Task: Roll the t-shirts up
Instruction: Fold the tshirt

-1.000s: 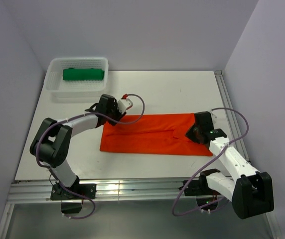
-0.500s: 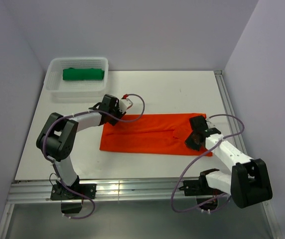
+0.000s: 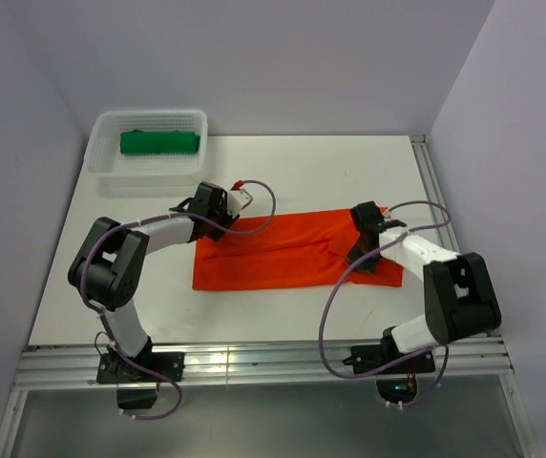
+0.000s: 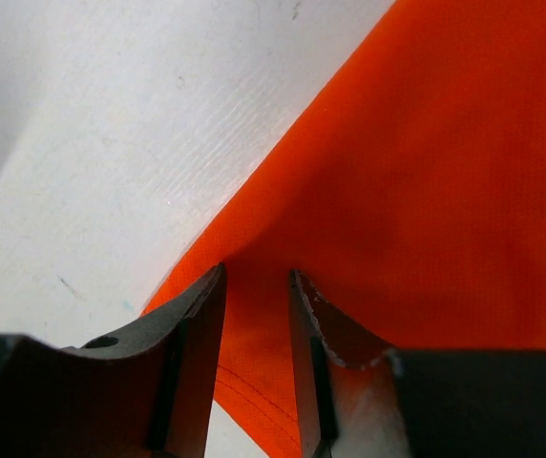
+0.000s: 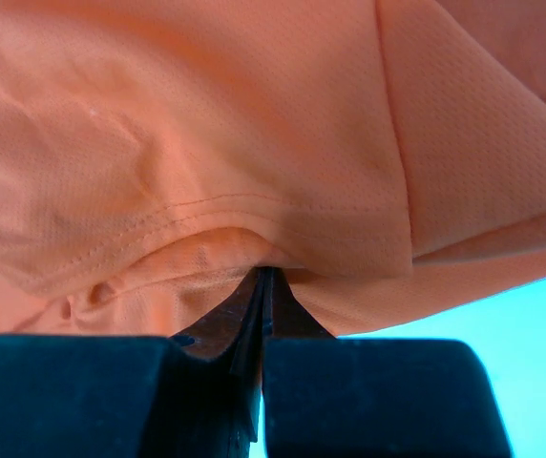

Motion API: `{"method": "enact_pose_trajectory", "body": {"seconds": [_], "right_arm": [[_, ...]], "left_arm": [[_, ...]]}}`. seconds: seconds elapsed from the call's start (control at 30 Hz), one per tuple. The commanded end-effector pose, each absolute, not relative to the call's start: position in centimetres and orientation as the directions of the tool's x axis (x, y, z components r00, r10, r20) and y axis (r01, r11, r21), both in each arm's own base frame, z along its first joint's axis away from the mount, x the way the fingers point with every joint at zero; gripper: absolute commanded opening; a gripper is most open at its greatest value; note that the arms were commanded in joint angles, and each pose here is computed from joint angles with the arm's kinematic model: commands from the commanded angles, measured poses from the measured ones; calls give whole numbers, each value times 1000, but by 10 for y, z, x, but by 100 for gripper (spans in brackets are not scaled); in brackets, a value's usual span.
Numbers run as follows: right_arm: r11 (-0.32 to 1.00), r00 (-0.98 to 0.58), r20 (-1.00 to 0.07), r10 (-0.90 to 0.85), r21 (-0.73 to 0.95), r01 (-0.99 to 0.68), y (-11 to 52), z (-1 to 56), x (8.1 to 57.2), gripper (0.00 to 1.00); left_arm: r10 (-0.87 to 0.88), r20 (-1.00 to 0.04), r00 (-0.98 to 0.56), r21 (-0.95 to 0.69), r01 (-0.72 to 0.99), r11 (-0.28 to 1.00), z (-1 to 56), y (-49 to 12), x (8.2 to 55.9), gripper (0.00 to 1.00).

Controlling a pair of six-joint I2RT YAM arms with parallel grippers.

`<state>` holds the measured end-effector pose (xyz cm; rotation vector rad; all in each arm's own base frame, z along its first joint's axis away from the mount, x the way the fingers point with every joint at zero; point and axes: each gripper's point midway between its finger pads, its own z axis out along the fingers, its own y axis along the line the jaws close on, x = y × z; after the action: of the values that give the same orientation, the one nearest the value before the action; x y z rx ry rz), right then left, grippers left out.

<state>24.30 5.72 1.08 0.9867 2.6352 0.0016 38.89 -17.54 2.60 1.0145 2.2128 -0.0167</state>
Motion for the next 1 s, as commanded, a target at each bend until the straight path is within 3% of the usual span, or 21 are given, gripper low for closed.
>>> {"method": "enact_pose_trajectory", "body": {"seconds": [0.0,0.3,0.43,0.7,0.97], "right_arm": [[768,-688,-372,623,120,630,49,22,286,0],[806,-741,-353,571,70,588,32,14,366,0],[865,-786,-383,486,80,496,36,24,414,0],[906,-785,-466,408,100,412,40,46,492,0],[910,-785,-474,399,102,401,44,37,540,0]], "left_arm": [[656,-547,-520,246,650,719,18,-161,369,38],[602,-530,-597,195,606,771,14,-154,349,38],[591,-535,-604,144,624,768,16,-164,335,38],[628,-552,-549,91,708,700,25,-199,306,39],[681,-522,-513,33,786,617,14,-224,272,40]]}}
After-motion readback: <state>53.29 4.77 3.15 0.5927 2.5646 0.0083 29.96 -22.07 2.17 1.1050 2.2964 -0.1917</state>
